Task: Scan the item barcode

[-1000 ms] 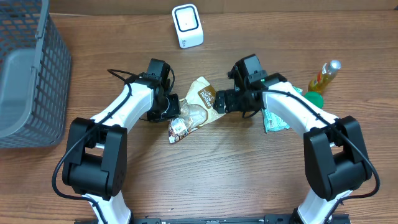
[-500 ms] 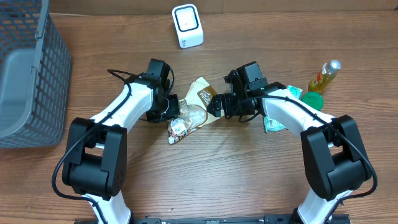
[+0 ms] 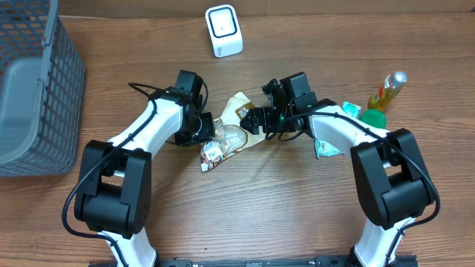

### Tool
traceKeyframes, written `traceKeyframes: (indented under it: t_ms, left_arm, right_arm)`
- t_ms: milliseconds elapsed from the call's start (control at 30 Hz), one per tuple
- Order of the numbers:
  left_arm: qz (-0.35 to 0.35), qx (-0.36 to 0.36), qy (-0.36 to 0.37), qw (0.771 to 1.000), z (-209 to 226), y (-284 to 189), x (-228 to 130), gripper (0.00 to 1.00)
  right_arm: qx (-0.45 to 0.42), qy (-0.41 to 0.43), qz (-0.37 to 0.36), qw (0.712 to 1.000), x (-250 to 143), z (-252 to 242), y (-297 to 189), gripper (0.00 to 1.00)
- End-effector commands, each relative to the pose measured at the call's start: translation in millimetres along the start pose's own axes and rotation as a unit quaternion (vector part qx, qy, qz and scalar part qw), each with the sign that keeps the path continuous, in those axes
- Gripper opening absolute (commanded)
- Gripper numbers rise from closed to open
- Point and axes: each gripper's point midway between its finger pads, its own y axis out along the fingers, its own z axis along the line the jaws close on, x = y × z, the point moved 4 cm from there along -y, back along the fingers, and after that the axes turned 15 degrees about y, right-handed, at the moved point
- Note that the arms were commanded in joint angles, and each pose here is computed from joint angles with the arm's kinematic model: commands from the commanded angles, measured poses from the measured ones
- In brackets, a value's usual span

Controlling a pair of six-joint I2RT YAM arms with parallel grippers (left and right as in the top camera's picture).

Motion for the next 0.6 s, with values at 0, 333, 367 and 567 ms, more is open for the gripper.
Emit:
traceKeyframes:
  t_ms: [0, 333, 367, 567]
  left_arm:
    - [0.034, 0.042, -0.003, 0.999, 16, 17, -16, 0.21]
    - [0.029, 0.028, -0.002, 0.999, 12, 17, -14, 0.21]
    - [0.028, 0.028, -0.002, 0.999, 12, 17, -13, 0.22]
    - [0.026, 0.028, -0.001, 0.999, 12, 17, -12, 0.22]
  right_arm:
    - [0.015, 0.021, 0.042, 0.999, -15, -10, 16, 0.90]
    - [0.128, 0.039, 0.126, 0.983, -38, 8, 25, 0.90]
    - [0.127, 0.039, 0.127, 0.983, -38, 8, 25, 0.89]
    - [0.136, 0.063, 0.120, 0.981, -33, 13, 26, 0.84]
